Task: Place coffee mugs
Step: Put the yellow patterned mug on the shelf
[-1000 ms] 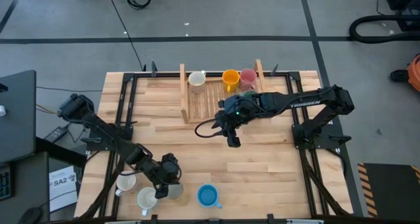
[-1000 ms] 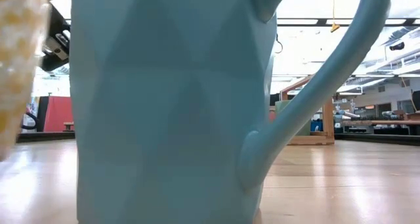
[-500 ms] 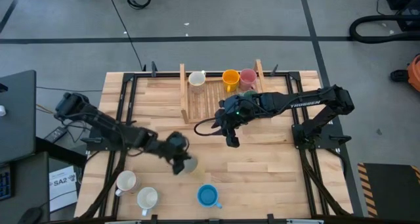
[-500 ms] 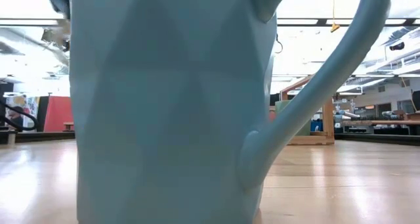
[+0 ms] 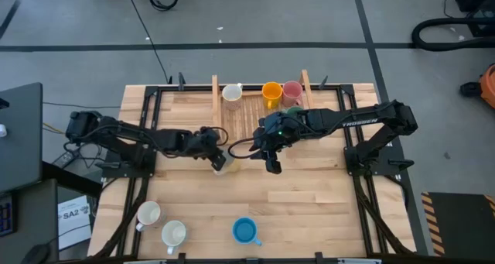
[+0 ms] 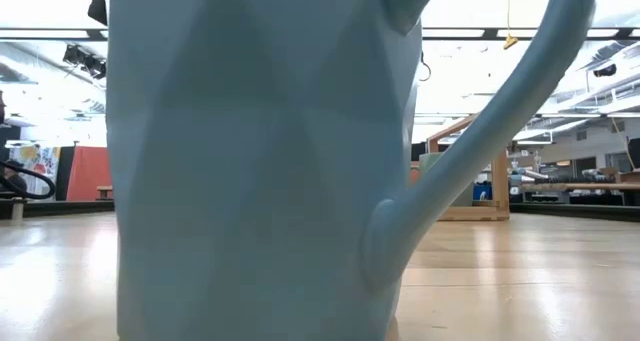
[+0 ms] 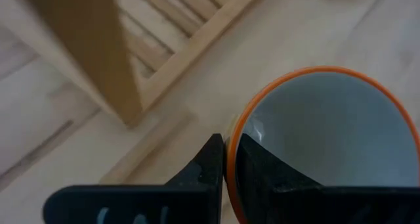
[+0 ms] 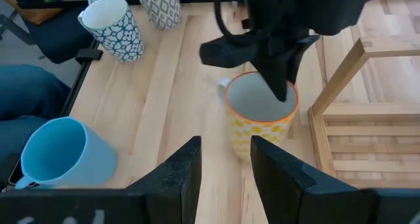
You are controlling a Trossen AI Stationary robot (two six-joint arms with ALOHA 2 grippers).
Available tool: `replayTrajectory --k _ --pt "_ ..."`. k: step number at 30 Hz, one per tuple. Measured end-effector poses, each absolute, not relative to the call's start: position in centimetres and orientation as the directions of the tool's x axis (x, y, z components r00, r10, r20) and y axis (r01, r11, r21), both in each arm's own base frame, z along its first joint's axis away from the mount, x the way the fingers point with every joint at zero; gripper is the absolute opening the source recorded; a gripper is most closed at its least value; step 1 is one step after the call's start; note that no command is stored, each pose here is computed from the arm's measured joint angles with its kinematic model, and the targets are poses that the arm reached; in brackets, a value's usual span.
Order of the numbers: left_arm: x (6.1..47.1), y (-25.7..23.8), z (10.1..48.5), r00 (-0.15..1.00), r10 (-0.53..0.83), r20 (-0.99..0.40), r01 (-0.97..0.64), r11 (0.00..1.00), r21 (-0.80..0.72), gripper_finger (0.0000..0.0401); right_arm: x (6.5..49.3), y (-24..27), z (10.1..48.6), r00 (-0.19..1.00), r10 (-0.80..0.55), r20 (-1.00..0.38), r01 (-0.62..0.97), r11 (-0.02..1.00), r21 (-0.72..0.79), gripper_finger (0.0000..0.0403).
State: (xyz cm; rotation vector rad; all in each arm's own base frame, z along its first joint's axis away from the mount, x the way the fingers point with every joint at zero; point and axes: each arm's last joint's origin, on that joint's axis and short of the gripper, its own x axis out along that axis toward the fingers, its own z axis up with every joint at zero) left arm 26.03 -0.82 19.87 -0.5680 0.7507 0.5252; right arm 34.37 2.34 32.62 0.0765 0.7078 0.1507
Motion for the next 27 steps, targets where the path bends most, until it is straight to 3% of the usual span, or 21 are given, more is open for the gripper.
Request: replayTrajectory --k 15,27 --pt "25.50 -0.56 19.49 0.562 0.231 -0.794 -0.644 0.725 -0.245 0.0037 34.37 2.33 32.62 0.749 0.164 -0.641 -0.112 0.986 0.121 0.0136" --pt "25.51 -0.58 19.49 0.563 0.225 -0.795 -0.642 0.725 -0.249 0.0083 34.37 2.34 32.62 0.749 0.164 -0.641 -0.112 0.986 0.121 0.0137"
